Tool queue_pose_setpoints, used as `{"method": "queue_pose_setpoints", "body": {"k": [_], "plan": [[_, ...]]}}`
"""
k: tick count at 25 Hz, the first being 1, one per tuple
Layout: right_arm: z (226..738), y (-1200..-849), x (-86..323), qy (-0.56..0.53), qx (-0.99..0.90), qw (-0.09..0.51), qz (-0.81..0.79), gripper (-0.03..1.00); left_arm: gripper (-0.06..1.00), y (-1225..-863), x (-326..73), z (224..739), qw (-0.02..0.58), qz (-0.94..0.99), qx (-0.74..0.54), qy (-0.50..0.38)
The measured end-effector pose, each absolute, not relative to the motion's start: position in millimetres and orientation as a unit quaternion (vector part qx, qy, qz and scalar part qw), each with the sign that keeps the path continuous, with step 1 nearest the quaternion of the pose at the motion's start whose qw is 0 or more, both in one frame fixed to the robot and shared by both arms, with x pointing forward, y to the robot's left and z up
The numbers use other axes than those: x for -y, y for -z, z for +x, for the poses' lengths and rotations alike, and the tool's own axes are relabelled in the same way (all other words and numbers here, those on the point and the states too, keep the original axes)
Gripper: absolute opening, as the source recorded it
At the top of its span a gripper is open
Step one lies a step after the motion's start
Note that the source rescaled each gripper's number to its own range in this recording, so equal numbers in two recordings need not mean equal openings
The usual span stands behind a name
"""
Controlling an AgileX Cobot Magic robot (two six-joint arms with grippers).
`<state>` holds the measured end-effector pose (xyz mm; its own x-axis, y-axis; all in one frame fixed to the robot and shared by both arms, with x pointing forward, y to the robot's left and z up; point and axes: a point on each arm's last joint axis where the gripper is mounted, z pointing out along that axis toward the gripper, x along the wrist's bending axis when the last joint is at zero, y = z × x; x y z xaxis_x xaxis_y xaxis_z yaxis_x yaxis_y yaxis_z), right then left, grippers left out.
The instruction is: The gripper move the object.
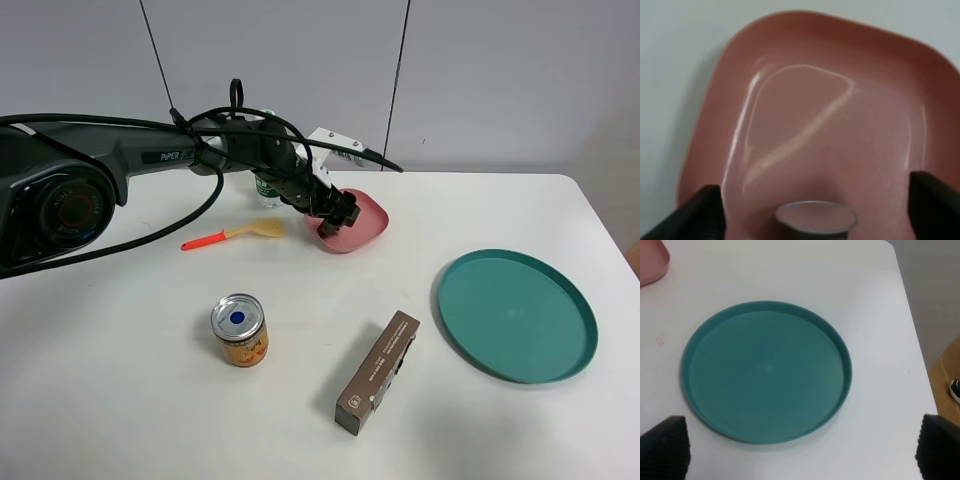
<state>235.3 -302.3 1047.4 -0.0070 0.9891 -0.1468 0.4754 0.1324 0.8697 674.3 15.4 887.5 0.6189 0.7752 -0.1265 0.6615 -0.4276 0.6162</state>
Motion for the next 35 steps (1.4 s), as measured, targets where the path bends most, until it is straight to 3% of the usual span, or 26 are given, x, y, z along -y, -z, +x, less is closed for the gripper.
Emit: {"method": "queue_pose_setpoints", "body": {"k": [7,16,19,25,35], "plan": [[235,-1047,302,-0.318,-0.635,0.404,0.577,1.00,0.75,-903,-17,675,0.326,0.845,-0.409,-0.111],[235,-1047,302,-0.318,-0.635,0.404,0.577,1.00,0.74,-952,-20,673,0.357,0.832,-0.403,-0.131],[235,-1048,302,-0.318,-0.634,0.405,0.577,1.00,0.76,-958,-27,672,0.346,0.837,-0.406,-0.123],[235,-1048,302,-0.318,-0.634,0.405,0.577,1.00,0.94,-968,-50,677,0.309,0.844,-0.418,-0.133],[235,-1048,302,-0.318,-0.634,0.405,0.577,1.00,0.95,-998,-92,681,0.287,0.829,-0.464,-0.123]]}}
